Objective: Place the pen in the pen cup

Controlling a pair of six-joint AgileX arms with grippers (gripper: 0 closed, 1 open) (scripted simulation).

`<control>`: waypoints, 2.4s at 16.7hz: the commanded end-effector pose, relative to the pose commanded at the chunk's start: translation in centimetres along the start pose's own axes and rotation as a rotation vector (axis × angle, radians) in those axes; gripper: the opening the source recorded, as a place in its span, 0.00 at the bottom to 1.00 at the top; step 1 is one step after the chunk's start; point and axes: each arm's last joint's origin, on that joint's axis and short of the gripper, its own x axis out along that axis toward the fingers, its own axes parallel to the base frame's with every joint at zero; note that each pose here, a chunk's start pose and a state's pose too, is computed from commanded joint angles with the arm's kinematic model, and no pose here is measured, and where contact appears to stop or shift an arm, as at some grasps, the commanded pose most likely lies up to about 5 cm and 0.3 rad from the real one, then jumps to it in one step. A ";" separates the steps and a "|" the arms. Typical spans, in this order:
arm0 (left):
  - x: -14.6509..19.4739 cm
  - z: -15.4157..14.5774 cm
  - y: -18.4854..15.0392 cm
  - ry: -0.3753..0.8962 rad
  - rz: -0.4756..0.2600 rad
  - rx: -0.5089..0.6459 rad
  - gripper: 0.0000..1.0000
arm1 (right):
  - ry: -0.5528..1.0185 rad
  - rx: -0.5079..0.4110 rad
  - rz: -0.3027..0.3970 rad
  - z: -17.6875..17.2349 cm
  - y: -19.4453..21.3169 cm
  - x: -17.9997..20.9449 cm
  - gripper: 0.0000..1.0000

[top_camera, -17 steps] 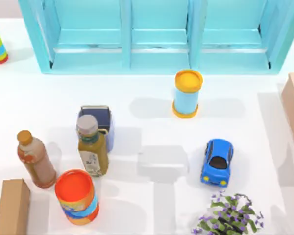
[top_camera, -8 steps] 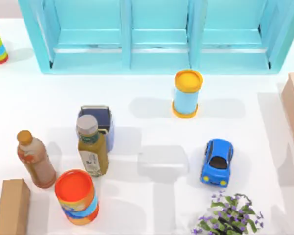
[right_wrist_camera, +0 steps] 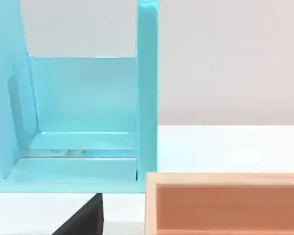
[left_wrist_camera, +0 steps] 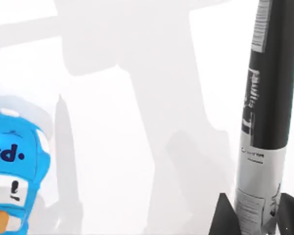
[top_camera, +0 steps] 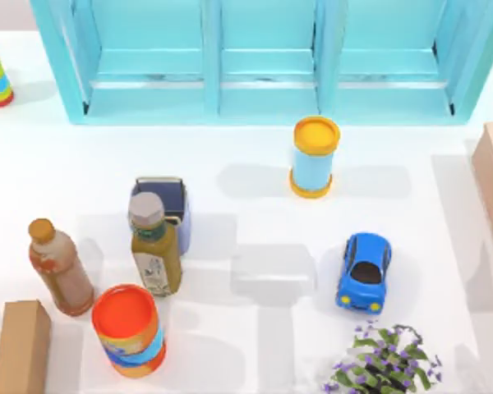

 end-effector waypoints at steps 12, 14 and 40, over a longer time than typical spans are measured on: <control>11.1 2.2 -9.8 -0.268 0.392 0.651 0.00 | 0.000 0.000 0.000 0.0 0.0 0.0 1.00; 14.8 0.9 -13.2 -0.372 0.455 0.819 0.00 | 0.000 0.000 0.000 0.0 0.0 0.0 1.00; 20.7 -41.6 -24.1 -1.311 -0.051 0.891 0.00 | 0.000 0.000 0.000 0.0 0.0 0.0 1.00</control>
